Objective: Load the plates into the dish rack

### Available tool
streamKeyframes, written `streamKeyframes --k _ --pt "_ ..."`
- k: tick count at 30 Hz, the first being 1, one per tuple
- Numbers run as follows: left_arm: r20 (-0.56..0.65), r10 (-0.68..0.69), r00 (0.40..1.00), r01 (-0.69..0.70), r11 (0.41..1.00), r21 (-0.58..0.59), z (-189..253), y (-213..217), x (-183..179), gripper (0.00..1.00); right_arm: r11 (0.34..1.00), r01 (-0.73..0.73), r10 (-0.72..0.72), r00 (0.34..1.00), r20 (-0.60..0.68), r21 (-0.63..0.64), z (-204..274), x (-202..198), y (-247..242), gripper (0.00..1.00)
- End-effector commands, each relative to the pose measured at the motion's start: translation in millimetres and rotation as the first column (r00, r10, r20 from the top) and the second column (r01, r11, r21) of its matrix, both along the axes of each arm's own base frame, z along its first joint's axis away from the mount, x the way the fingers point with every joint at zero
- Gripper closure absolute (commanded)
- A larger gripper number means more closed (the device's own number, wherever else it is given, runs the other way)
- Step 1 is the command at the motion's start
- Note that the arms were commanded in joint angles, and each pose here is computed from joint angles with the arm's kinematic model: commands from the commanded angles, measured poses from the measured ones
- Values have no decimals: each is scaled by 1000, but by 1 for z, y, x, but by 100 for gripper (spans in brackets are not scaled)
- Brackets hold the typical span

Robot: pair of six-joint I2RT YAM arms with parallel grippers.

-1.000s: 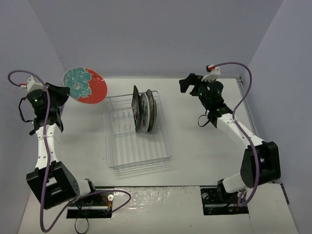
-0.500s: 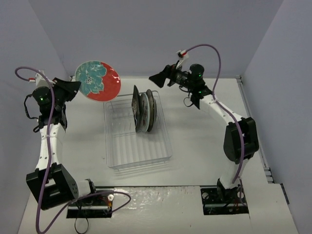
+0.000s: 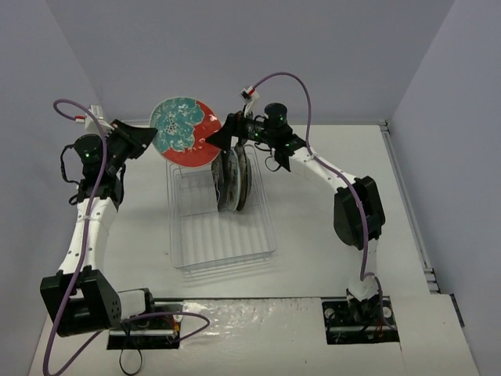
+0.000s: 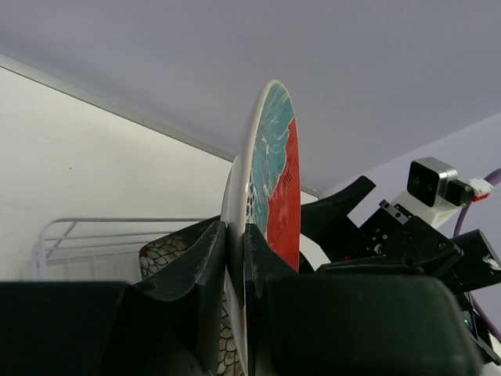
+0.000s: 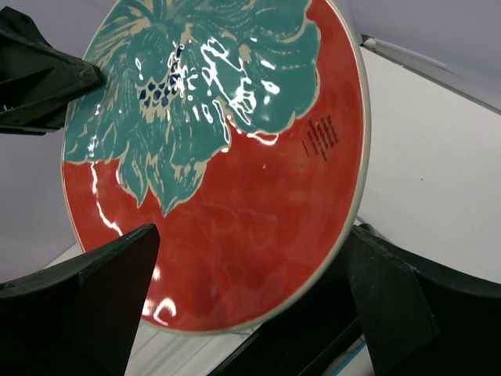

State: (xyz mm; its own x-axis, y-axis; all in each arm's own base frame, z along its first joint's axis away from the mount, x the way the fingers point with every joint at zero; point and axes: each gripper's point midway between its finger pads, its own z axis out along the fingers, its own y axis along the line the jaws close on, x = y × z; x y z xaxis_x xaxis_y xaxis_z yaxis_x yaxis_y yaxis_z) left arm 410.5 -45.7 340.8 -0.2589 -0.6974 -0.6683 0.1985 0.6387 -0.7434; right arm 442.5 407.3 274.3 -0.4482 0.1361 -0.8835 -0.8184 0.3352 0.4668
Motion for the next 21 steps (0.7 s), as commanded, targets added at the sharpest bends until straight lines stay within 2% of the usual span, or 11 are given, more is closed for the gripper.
streamKeyframes --k 1,3,5,8,11,12,16,21 --pt "377 -58 924 63 998 -1 117 -21 -36 100 996 -49 41 994 105 74 51 -8 11 4" --pt "380 -65 923 71 997 -2 116 -24 -37 100 996 -54 47 994 98 71 48 -8 13 5" --pt "376 -78 924 83 997 2 114 -29 -36 100 995 -64 56 994 98 79 49 -11 14 15" --pt "378 -100 921 106 994 6 112 -37 -34 100 993 -72 63 993 96 90 53 -15 16 41" --pt "380 -131 916 133 991 22 109 -44 -33 100 992 -76 67 993 97 96 54 -16 17 60" --pt "385 -141 912 139 990 32 109 -46 -34 100 992 -80 70 993 93 101 55 -17 17 62" --pt "401 -205 893 182 979 96 108 -56 -38 100 981 -124 114 991 68 152 60 -23 15 99" --pt "425 -284 859 210 954 212 105 -64 -46 99 953 -216 199 975 100 213 77 -41 11 100"
